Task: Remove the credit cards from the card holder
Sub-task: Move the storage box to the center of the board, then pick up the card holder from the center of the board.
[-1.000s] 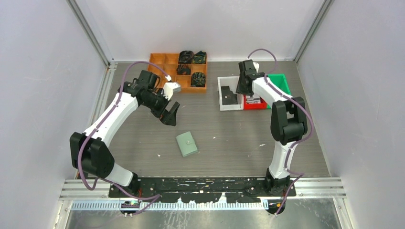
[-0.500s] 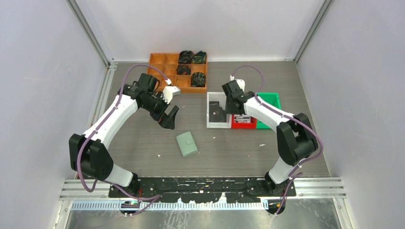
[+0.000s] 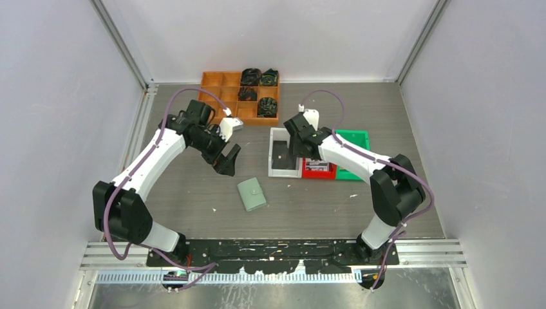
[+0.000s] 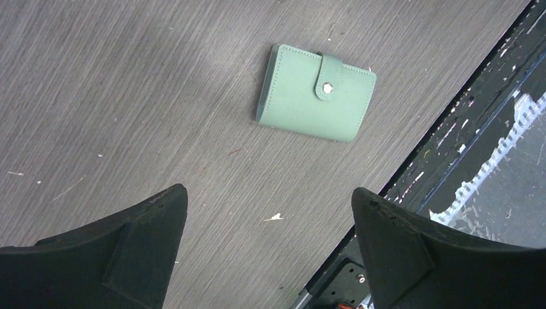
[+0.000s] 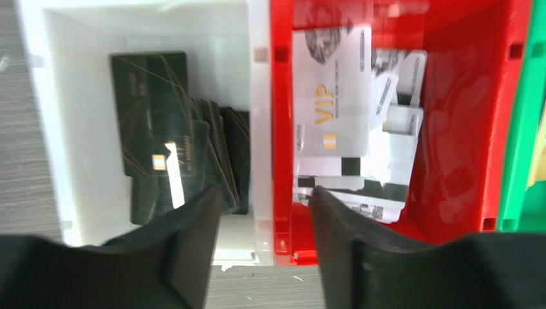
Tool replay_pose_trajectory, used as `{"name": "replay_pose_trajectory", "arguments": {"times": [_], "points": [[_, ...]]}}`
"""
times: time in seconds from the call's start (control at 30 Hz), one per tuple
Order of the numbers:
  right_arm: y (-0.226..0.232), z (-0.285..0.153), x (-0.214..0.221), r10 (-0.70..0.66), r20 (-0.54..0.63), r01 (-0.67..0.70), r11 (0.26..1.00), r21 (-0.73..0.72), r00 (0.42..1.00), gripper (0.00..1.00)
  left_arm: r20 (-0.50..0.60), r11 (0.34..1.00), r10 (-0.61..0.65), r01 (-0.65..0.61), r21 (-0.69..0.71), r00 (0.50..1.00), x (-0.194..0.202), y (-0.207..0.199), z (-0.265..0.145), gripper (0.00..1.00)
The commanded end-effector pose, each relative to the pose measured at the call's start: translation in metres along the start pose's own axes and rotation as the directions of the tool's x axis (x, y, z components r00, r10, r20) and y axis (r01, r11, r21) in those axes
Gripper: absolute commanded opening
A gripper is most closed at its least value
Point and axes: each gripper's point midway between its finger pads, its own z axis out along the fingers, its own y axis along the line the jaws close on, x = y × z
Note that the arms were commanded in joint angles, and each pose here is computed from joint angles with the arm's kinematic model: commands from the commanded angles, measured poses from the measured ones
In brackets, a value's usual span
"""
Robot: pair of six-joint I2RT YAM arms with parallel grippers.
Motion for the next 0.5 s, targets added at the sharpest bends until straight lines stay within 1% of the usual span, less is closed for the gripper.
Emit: {"name": "replay_pose_trajectory", "arguments": {"times": [0.0, 0.03, 0.07, 0.17, 0.2, 0.3, 0.4, 0.47], "points": [[0.020, -0.050, -0.068, 0.096, 0.248, -0.080, 0.994, -0.071, 0.964, 0.69, 0.021, 0.999, 0.035, -0.035, -0.019, 0.999, 0.003, -0.001, -0.010, 0.97], [0.019, -0.059, -0.068, 0.095, 0.269, -0.078, 0.994, -0.075, 0.958, 0.77, 0.026, 0.999, 0.027, -0.026, -0.019, 0.999, 0.003, 0.000, -0.010, 0.98], [0.020, -0.069, -0.069, 0.097, 0.290, -0.074, 0.993, -0.089, 0.952, 0.83, 0.038, 1.000, 0.010, -0.009, -0.022, 0.999, 0.003, 0.003, -0.012, 0.98], [0.033, -0.101, -0.061, 0.082, 0.322, -0.035, 0.988, -0.148, 0.943, 0.93, 0.075, 0.998, -0.041, 0.044, -0.033, 0.996, 0.000, 0.011, -0.019, 0.98], [0.047, -0.112, -0.052, 0.065, 0.321, -0.004, 0.982, -0.189, 0.945, 0.96, 0.094, 0.997, -0.063, 0.066, -0.037, 0.994, -0.003, 0.014, -0.022, 0.98], [0.088, -0.131, -0.020, 0.019, 0.285, 0.067, 0.955, -0.290, 0.958, 0.99, 0.149, 0.987, -0.151, 0.158, -0.037, 0.977, -0.007, 0.024, -0.030, 0.99], [0.132, -0.130, 0.025, -0.074, 0.195, 0.142, 0.921, -0.363, 0.978, 0.99, 0.174, 0.968, -0.232, 0.245, -0.056, 0.957, -0.006, 0.035, -0.036, 1.00], [0.154, -0.124, 0.052, -0.155, 0.163, 0.206, 0.906, -0.370, 0.974, 0.99, 0.191, 0.954, -0.280, 0.295, -0.054, 0.941, -0.005, 0.040, -0.041, 1.00]]}}
